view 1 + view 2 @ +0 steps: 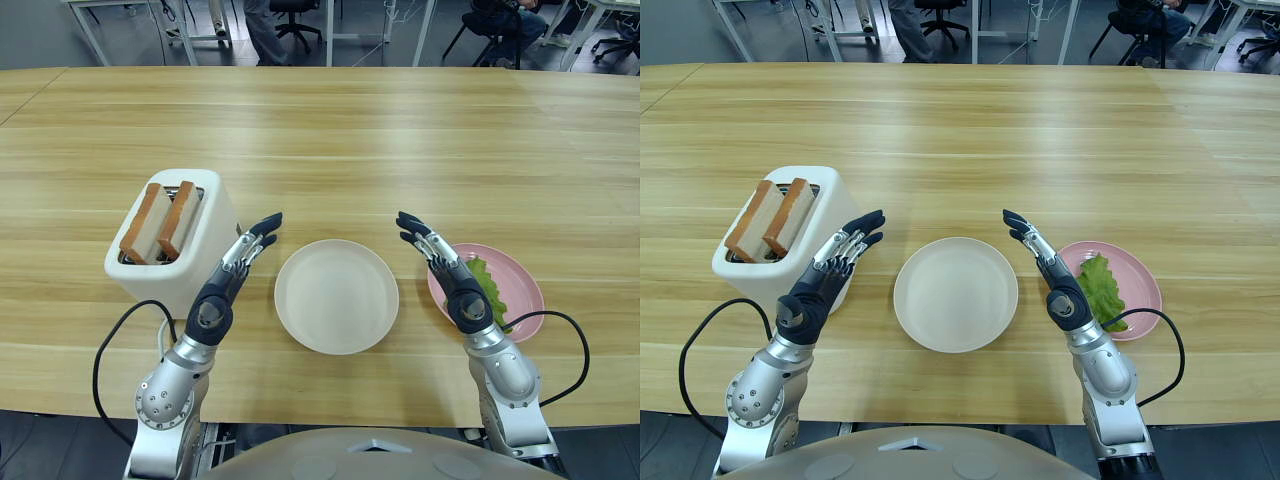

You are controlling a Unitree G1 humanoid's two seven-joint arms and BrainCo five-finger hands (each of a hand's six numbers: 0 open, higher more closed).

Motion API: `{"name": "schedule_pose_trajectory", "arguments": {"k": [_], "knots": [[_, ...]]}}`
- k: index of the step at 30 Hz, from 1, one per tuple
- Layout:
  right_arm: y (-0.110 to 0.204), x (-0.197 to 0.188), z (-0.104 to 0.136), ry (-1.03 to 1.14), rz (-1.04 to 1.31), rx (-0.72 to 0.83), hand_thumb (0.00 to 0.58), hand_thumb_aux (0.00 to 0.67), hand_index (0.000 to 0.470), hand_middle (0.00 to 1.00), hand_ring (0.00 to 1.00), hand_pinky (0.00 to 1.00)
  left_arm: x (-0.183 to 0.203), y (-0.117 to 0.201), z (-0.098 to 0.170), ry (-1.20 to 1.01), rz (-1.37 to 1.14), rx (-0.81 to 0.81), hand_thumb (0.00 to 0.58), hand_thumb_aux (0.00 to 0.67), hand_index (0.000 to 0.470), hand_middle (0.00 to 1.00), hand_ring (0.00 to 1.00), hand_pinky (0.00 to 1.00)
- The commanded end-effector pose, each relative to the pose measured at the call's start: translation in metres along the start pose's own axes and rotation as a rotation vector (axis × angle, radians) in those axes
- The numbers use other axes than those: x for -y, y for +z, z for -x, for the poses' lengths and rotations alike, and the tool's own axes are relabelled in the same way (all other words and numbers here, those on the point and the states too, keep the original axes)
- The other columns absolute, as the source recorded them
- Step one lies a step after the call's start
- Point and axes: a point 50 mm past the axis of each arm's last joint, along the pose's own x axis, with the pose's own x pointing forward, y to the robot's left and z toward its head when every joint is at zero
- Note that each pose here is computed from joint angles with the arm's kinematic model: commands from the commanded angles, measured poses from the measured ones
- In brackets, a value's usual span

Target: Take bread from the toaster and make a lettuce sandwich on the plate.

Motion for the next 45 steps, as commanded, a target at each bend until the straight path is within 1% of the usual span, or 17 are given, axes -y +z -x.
{"name": "schedule_pose_trajectory", "arguments": {"k": [1,7,9,11,15,17,21,26,29,34,39,40,41,42,43,44,45], "knots": [[-0.002,0.001,0.000,-0.005,0.005,-0.012,0.000,0.000,0.000,0.00,0.00,0.00,0.000,0.002,0.000,-0.002,-0.004,0.006,0.000,0.000,0.000,0.00,0.00,0.00],[-0.002,0.001,0.000,-0.001,0.009,-0.013,0.000,0.000,0.000,0.00,0.00,0.00,-0.001,0.003,-0.002,0.006,-0.021,0.021,0.000,0.000,0.000,0.00,0.00,0.00],[-0.002,0.001,0.000,0.001,0.011,-0.014,0.000,0.000,0.000,0.00,0.00,0.00,-0.008,0.008,-0.005,0.045,-0.073,0.030,0.000,0.000,0.000,0.00,0.00,0.00],[-0.002,0.001,0.001,0.000,0.015,-0.015,0.000,0.000,0.000,0.00,0.00,0.00,-0.026,0.022,-0.012,0.143,-0.198,0.041,0.000,0.000,0.000,0.00,0.00,0.00],[-0.002,0.003,0.001,-0.008,0.024,-0.018,0.000,0.000,0.000,0.00,0.00,0.00,-0.071,0.056,-0.024,0.338,-0.630,0.005,0.000,0.000,0.000,0.00,0.00,0.00],[-0.003,0.003,0.002,-0.015,0.029,-0.022,0.000,0.000,0.000,0.00,0.00,0.00,-0.093,0.065,-0.027,0.412,-0.887,-0.094,0.000,0.000,0.000,0.00,0.00,0.00],[-0.003,0.003,0.002,-0.021,0.033,-0.025,0.000,0.000,0.000,0.00,0.00,0.00,-0.122,0.065,-0.027,0.466,-1.205,-0.308,0.000,0.000,0.000,0.00,0.00,0.00],[-0.003,0.003,0.003,-0.021,0.038,-0.027,0.000,0.000,0.000,0.00,0.00,0.00,-0.149,0.033,-0.012,0.396,-1.418,-0.694,0.000,0.000,0.000,0.00,0.00,0.00],[-0.003,0.004,0.003,-0.020,0.040,-0.027,0.000,0.000,0.000,0.00,0.00,0.00,-0.153,0.015,-0.003,0.312,-1.455,-0.861,0.000,0.000,0.000,0.00,0.00,0.00],[-0.002,0.005,0.003,-0.021,0.042,-0.027,0.000,0.000,0.000,0.00,0.00,0.00,-0.149,-0.002,-0.001,0.211,-1.449,-0.972,0.000,0.000,0.000,0.00,0.00,0.00],[-0.001,0.005,0.003,-0.021,0.041,-0.026,0.000,0.000,0.000,0.00,0.00,0.00,-0.150,-0.007,-0.002,0.178,-1.460,-1.022,0.000,0.000,0.000,0.00,0.00,0.00],[-0.001,0.005,0.003,-0.021,0.040,-0.026,0.000,0.000,0.000,0.00,0.00,0.00,-0.150,-0.007,-0.002,0.176,-1.461,-1.030,0.092,0.055,0.038,0.00,0.00,0.00],[0.000,0.005,0.003,-0.021,0.040,-0.025,0.000,0.000,0.000,0.00,0.00,0.00,-0.150,-0.007,-0.002,0.172,-1.459,-1.031,0.148,0.092,0.063,0.00,0.00,0.00],[0.000,0.005,0.003,-0.020,0.039,-0.025,0.000,0.000,0.000,0.00,0.00,0.00,-0.149,-0.007,-0.003,0.172,-1.456,-1.028,0.148,0.092,0.063,0.00,0.00,0.00],[0.000,0.005,0.003,-0.020,0.038,-0.025,0.000,0.000,0.000,0.00,0.00,0.00,-0.148,-0.007,-0.005,0.173,-1.454,-1.019,0.360,0.257,0.177,0.00,0.00,0.00],[0.000,0.005,0.003,-0.019,0.037,-0.025,0.000,0.000,0.000,0.00,0.00,0.00,-0.146,-0.006,-0.007,0.178,-1.446,-1.002,0.474,0.384,0.263,0.00,0.00,0.00],[0.000,0.005,0.003,-0.019,0.036,-0.025,0.000,0.000,0.000,0.00,0.00,0.00,-0.145,-0.004,-0.009,0.188,-1.443,-0.982,0.575,0.610,0.419,0.00,0.00,0.00]]}}
